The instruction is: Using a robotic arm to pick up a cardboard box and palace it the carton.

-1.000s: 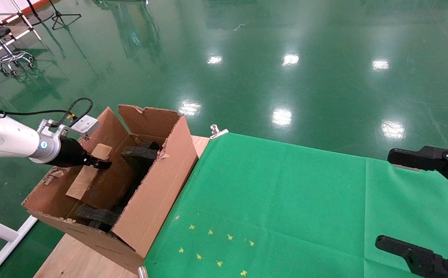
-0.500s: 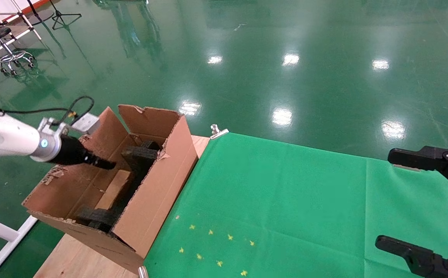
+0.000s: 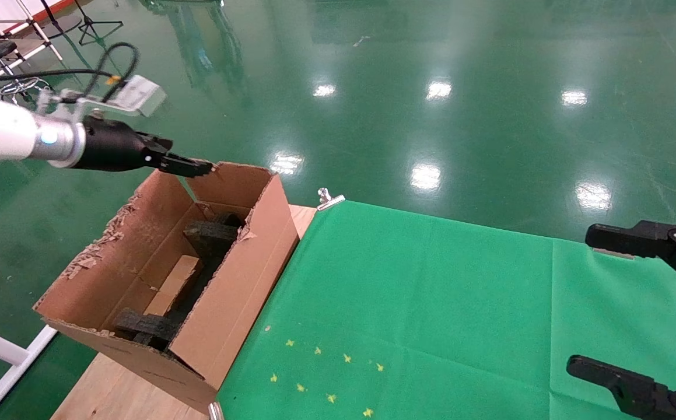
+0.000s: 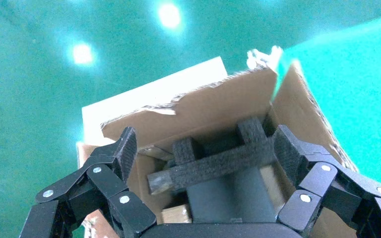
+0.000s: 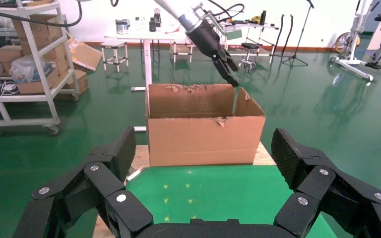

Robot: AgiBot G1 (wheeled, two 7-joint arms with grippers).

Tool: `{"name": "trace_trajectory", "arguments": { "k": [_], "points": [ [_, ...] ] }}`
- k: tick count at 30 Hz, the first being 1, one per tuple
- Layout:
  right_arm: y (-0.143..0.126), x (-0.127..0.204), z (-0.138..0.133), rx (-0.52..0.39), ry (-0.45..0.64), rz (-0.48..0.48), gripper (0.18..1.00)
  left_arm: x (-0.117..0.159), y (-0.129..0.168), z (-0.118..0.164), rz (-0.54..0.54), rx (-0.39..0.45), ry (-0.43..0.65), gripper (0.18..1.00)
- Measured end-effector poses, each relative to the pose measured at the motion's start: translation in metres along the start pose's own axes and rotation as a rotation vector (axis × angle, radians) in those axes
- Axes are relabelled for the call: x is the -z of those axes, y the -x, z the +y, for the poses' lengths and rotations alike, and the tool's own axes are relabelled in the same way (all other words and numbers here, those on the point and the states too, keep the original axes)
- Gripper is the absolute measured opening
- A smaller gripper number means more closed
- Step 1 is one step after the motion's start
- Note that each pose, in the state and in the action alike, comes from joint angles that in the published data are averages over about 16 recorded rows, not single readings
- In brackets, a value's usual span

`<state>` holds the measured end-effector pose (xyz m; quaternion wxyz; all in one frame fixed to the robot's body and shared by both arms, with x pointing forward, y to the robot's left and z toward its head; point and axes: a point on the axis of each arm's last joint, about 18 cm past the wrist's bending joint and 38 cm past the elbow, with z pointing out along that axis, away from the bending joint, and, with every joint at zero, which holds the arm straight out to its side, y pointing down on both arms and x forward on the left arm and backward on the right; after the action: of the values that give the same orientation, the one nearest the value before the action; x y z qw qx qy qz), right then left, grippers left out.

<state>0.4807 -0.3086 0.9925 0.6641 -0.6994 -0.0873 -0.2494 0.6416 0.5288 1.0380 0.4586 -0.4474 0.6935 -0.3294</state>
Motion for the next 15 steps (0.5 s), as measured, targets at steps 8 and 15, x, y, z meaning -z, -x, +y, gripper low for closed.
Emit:
{"name": "trace_trajectory", "arguments": {
  "k": [8, 15],
  "points": [
    [0.0, 0.0, 0.0, 0.0, 0.0, 0.0, 1.001, 0.003, -0.008, -0.012, 0.02, -0.04, -0.013, 0.997],
    [0.0, 0.0, 0.0, 0.0, 0.0, 0.0, 1.001, -0.003, -0.021, -0.011, 0.072, -0.045, -0.038, 1.001]
  ]
}}
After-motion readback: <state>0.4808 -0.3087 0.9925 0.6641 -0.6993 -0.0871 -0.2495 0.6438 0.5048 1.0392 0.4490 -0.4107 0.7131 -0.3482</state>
